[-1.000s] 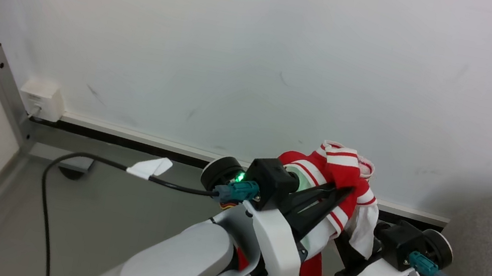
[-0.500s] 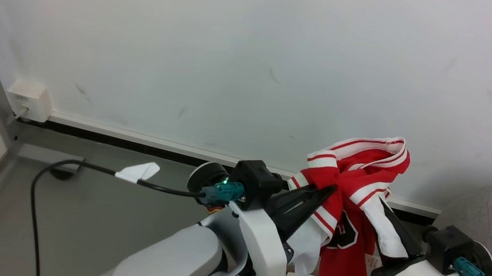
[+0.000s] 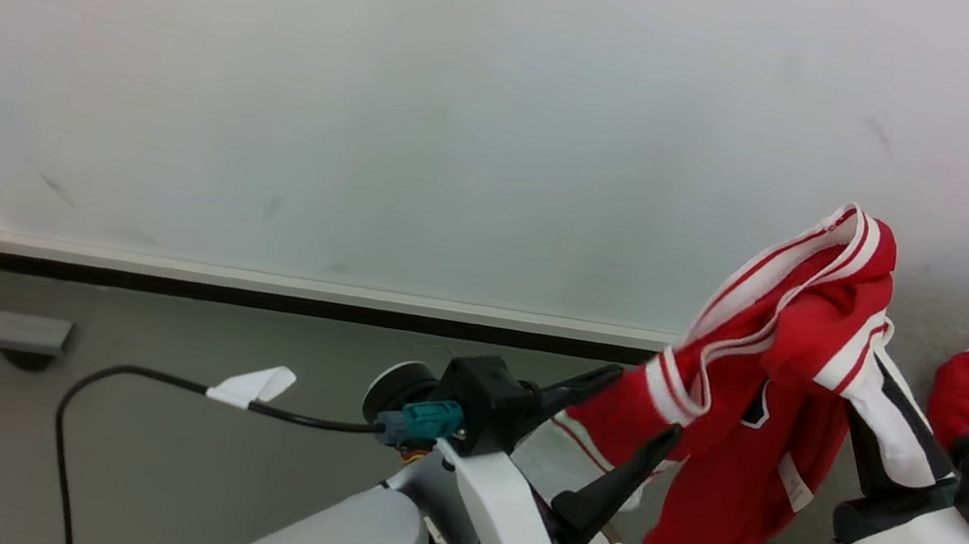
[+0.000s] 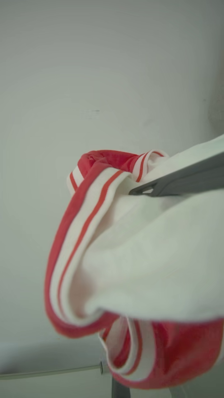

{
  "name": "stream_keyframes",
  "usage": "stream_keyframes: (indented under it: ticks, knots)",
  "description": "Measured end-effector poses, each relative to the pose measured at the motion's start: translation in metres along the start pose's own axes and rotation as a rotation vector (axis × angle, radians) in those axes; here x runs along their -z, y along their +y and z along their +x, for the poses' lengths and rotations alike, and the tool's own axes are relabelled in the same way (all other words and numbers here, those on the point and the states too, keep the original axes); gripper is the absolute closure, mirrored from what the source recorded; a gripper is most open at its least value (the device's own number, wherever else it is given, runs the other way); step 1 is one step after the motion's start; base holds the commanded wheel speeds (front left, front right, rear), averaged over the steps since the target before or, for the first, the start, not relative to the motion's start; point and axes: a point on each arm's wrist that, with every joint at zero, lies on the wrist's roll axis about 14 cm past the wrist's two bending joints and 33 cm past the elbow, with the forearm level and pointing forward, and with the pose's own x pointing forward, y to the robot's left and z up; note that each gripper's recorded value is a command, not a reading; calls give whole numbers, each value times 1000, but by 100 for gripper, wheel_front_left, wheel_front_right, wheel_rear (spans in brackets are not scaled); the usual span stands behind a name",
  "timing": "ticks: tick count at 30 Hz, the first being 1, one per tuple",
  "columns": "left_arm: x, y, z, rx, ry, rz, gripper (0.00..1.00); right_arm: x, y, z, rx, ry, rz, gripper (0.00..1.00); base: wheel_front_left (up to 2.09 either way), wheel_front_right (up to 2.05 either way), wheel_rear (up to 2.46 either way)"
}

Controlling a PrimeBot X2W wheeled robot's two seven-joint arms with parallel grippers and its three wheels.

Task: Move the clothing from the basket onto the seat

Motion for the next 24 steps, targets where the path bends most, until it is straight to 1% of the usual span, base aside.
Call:
stream_keyframes:
  ticks: [4,11,17,18,20,24]
  knots:
    - [4,-10,9,39,-2,-15,0,-5,-30,-19,78,-4,-44,100,0,0,0]
    - [17,-29,24,121,14,-19,0,-30,-83,-58,234,-48,-133,100,0,0,0]
    - [29,-49,38,206,24,1,0,-47,-107,-95,341,-63,-193,100,0,0,0]
    - [29,-49,38,206,24,1,0,-47,-107,-95,341,-63,-193,100,0,0,0]
    - [35,-60,44,248,24,-7,0,-50,-115,-113,390,-54,-215,100,0,0,0]
    - [43,-70,51,291,29,-24,0,-52,-119,-129,442,-47,-211,100,0,0,0]
